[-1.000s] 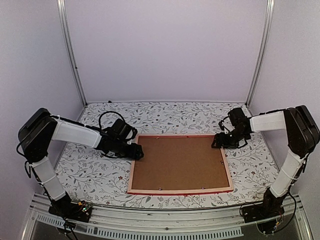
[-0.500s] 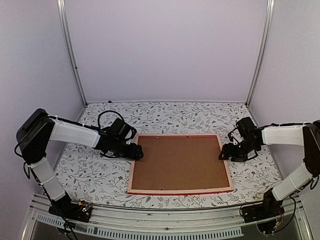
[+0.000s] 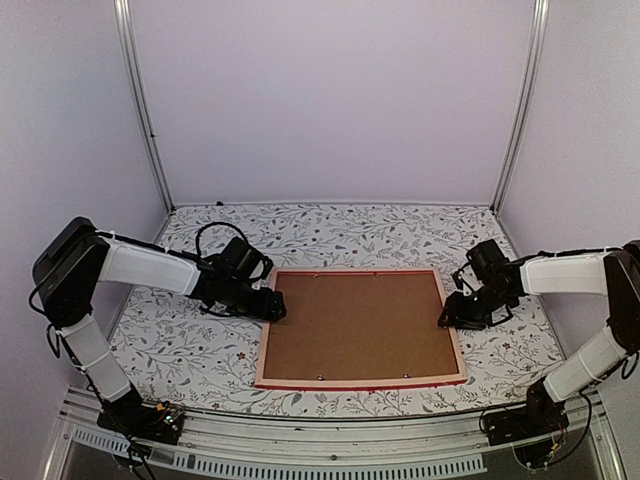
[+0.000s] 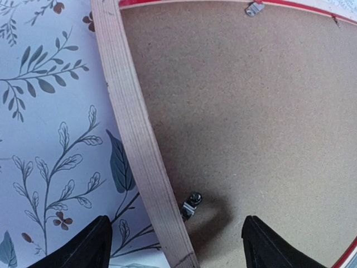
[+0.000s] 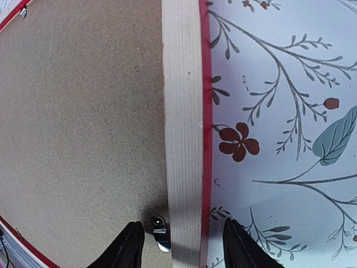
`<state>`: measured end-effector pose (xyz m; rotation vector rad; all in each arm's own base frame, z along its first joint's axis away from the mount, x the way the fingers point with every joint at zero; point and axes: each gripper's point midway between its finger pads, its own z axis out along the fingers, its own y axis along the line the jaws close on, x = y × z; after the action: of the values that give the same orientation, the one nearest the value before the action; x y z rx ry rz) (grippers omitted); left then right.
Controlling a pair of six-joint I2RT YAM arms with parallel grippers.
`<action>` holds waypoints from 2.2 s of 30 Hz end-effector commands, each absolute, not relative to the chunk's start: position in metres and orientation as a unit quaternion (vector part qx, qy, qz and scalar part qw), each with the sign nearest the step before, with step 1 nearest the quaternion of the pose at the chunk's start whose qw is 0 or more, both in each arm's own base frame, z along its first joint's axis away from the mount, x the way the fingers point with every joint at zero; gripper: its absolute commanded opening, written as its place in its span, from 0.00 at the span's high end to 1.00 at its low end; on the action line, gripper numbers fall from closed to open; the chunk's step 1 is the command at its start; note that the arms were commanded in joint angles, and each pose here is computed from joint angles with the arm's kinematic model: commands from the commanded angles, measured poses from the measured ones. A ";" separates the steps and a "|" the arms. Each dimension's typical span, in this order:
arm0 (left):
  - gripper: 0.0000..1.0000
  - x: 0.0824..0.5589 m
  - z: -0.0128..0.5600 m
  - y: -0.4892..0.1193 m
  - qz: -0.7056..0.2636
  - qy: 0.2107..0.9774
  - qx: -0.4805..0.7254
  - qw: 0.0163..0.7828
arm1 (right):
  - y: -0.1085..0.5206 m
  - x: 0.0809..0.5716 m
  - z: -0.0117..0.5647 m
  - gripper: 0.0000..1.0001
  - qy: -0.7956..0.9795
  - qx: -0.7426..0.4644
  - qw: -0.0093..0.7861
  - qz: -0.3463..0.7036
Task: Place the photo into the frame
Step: Press the fastener onto the backboard.
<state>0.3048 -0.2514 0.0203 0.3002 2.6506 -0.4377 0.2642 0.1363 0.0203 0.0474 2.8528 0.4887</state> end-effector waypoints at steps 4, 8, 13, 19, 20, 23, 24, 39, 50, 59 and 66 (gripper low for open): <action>0.17 0.307 0.028 -0.251 -0.161 0.955 0.110 0.225 | 0.133 0.254 0.016 0.56 0.983 0.011 0.124 0.134; 0.17 0.306 0.027 -0.249 -0.159 0.955 0.108 0.224 | 0.132 0.253 0.013 0.58 0.985 0.011 0.125 0.119; 0.17 0.305 0.026 -0.249 -0.160 0.956 0.107 0.222 | 0.130 0.255 0.015 0.64 0.985 0.012 0.132 0.115; 0.17 0.303 0.027 -0.250 -0.163 0.956 0.106 0.222 | 0.130 0.258 0.022 0.70 0.983 0.013 0.143 0.117; 0.17 0.303 0.026 -0.249 -0.163 0.956 0.105 0.221 | 0.130 0.258 0.022 0.71 0.982 0.013 0.144 0.117; 0.17 0.303 0.026 -0.249 -0.162 0.956 0.106 0.221 | 0.132 0.258 0.024 0.73 0.982 0.012 0.146 0.122; 0.17 0.303 0.026 -0.249 -0.162 0.956 0.106 0.221 | 0.132 0.258 0.024 0.74 0.981 0.010 0.146 0.124; 0.17 0.303 0.026 -0.244 -0.153 0.956 0.104 0.226 | 0.130 0.267 0.028 0.83 0.979 0.009 0.162 0.123; 0.17 0.301 0.023 -0.243 -0.153 0.958 0.100 0.221 | 0.144 0.278 0.046 0.57 0.969 -0.043 0.192 0.151; 0.17 0.300 0.020 -0.243 -0.152 0.960 0.100 0.215 | 0.144 0.275 0.044 0.60 0.970 -0.043 0.188 0.150; 0.17 0.299 0.017 -0.242 -0.148 0.961 0.099 0.211 | 0.149 0.264 0.038 0.58 0.972 -0.038 0.178 0.151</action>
<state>0.3008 -0.2471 0.0192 0.2908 2.6582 -0.4288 0.2659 0.1420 0.0322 -0.1154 2.7733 0.3957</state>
